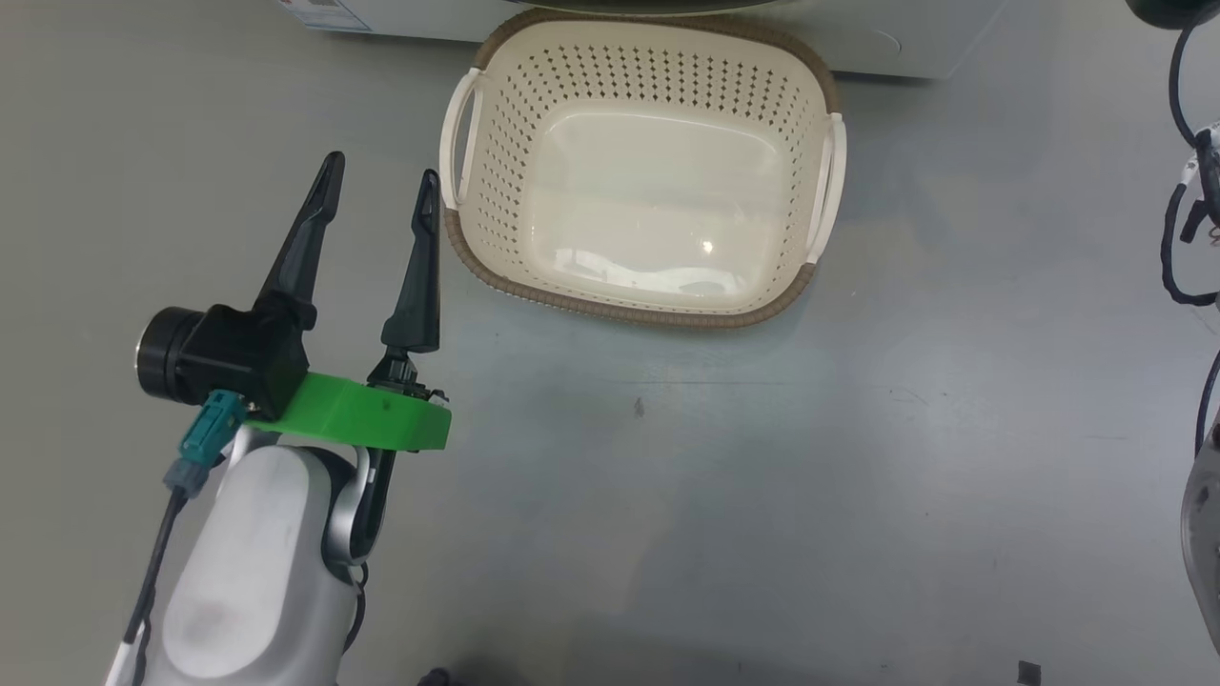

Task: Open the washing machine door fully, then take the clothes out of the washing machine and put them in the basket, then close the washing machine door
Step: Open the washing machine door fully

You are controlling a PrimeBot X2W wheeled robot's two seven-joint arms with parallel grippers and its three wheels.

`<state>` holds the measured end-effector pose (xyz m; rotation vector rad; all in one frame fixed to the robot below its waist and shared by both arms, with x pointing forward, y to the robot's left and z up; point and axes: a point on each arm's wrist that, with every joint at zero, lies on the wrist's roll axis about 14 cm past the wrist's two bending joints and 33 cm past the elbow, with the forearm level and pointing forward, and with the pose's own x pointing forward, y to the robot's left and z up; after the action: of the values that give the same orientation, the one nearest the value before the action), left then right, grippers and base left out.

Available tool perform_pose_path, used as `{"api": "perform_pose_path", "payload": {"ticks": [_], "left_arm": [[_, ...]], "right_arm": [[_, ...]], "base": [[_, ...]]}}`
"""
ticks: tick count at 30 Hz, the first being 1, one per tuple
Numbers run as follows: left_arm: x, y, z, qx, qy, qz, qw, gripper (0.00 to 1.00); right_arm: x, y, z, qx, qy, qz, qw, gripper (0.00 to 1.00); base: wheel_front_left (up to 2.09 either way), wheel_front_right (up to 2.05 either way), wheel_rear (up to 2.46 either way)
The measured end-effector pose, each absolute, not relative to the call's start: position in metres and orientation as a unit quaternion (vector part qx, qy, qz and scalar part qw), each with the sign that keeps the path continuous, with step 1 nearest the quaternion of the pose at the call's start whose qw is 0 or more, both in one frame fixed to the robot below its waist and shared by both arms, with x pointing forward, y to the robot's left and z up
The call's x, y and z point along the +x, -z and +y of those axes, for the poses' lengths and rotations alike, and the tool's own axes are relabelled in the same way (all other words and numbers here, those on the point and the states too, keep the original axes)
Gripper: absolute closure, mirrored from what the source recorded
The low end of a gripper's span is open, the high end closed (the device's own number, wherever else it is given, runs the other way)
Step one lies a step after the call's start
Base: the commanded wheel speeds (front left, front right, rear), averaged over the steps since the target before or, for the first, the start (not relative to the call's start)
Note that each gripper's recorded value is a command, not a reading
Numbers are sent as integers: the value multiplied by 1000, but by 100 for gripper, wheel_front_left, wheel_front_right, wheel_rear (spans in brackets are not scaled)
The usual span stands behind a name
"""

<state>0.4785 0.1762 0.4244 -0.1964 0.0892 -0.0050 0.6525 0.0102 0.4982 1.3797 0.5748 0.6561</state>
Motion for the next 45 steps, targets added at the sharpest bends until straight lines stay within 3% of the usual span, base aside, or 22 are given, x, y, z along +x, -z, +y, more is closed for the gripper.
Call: {"api": "perform_pose_path", "payload": {"ticks": [24,45], "left_arm": [[478,-426,174,-104,-1,46,993,0],[470,-447,169,-106,4,29,994,0]], "right_arm": [[643,-485,19,615,-321,336,637,100],[580,-485,41,569,-383,394,612,100]], "base": [[0,0,0],[0,0,0]]}}
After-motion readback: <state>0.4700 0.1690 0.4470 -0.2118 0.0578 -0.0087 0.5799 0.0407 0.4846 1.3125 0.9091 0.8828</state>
